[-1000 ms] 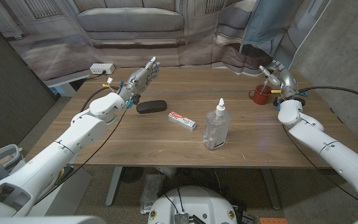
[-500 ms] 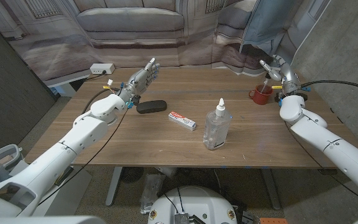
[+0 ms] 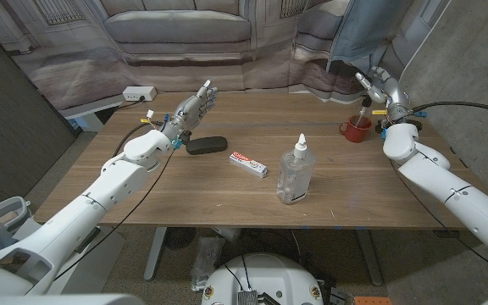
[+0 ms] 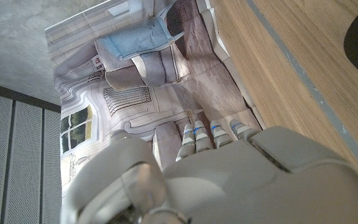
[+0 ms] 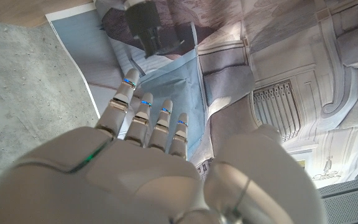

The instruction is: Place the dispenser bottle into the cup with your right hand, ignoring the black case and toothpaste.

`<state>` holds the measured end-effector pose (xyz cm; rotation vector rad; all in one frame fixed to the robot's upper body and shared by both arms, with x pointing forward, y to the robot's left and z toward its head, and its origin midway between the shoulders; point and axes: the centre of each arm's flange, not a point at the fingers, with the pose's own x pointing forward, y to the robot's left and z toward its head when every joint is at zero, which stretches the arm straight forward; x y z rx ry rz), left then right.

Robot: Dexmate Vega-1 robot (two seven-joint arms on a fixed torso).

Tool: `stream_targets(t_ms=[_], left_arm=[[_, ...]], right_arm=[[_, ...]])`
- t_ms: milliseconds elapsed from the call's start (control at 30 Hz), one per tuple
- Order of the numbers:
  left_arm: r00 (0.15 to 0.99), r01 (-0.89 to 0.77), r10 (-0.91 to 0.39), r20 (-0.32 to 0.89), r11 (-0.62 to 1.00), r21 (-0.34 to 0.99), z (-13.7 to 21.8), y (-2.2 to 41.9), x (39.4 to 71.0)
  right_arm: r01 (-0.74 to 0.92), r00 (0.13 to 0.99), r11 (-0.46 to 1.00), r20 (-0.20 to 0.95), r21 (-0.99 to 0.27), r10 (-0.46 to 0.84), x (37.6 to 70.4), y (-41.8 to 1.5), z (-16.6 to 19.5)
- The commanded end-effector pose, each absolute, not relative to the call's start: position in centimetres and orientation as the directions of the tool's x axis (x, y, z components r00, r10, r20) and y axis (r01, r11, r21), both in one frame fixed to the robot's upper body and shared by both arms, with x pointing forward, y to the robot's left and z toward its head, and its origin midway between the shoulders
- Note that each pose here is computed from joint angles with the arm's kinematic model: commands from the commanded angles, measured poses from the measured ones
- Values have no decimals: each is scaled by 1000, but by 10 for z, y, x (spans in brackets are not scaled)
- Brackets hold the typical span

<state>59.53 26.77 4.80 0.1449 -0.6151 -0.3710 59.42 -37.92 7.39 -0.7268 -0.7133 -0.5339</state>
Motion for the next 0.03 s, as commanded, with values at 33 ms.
stream_targets(t_ms=[33], left_arm=[[753, 298, -380, 537, 925, 236, 44, 271, 595]], right_arm=[[657, 636, 636, 750, -405, -180, 589, -371, 84]])
